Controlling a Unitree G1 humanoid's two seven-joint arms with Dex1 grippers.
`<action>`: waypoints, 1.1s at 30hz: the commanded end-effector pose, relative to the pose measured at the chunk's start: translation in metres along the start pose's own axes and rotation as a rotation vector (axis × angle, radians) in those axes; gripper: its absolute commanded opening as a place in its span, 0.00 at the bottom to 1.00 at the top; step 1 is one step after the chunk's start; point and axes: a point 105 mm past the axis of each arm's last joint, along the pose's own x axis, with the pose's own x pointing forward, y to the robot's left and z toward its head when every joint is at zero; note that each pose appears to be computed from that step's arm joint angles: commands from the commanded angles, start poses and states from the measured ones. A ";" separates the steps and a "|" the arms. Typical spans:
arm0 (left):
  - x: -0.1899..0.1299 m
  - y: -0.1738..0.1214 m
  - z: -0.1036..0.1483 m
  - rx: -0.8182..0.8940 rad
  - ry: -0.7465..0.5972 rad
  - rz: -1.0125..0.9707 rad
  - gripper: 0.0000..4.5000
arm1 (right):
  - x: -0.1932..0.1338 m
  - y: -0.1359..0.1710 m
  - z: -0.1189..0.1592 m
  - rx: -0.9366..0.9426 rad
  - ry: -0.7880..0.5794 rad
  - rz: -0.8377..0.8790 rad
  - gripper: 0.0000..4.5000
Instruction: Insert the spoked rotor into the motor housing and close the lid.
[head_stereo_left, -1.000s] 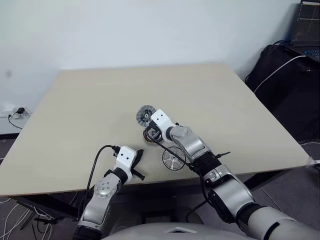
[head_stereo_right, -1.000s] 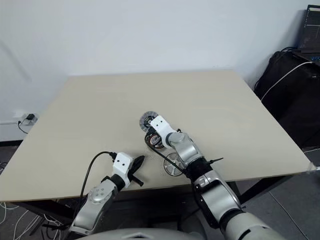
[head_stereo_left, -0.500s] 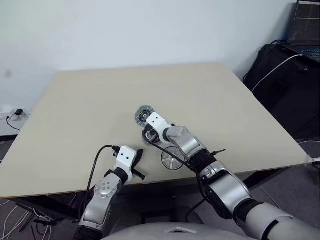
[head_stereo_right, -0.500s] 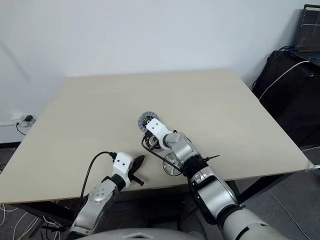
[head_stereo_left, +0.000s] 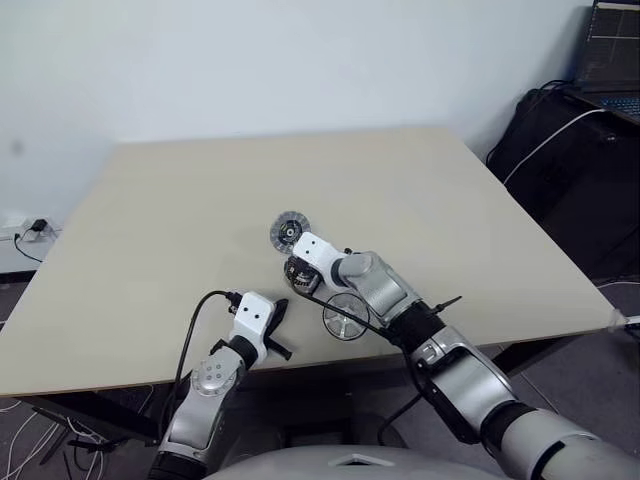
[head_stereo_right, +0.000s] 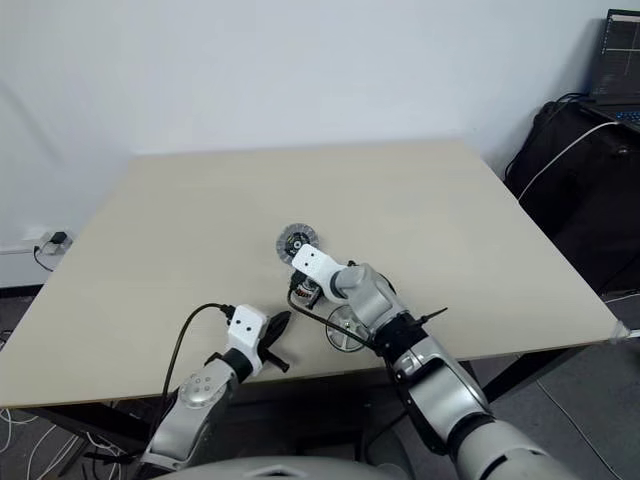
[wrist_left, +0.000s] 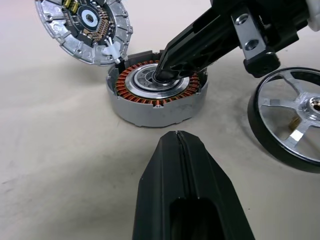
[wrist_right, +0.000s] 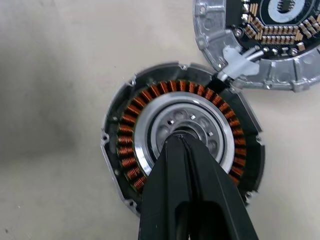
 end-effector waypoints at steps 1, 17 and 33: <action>0.003 -0.002 0.013 0.010 -0.047 -0.010 0.00 | -0.001 0.000 0.006 -0.002 -0.018 -0.014 0.01; 0.002 0.000 0.013 0.010 -0.044 -0.005 0.00 | 0.006 -0.007 0.006 0.041 -0.016 -0.062 0.01; 0.004 -0.001 0.014 0.008 -0.045 -0.008 0.00 | 0.003 -0.011 -0.001 0.004 0.035 -0.064 0.01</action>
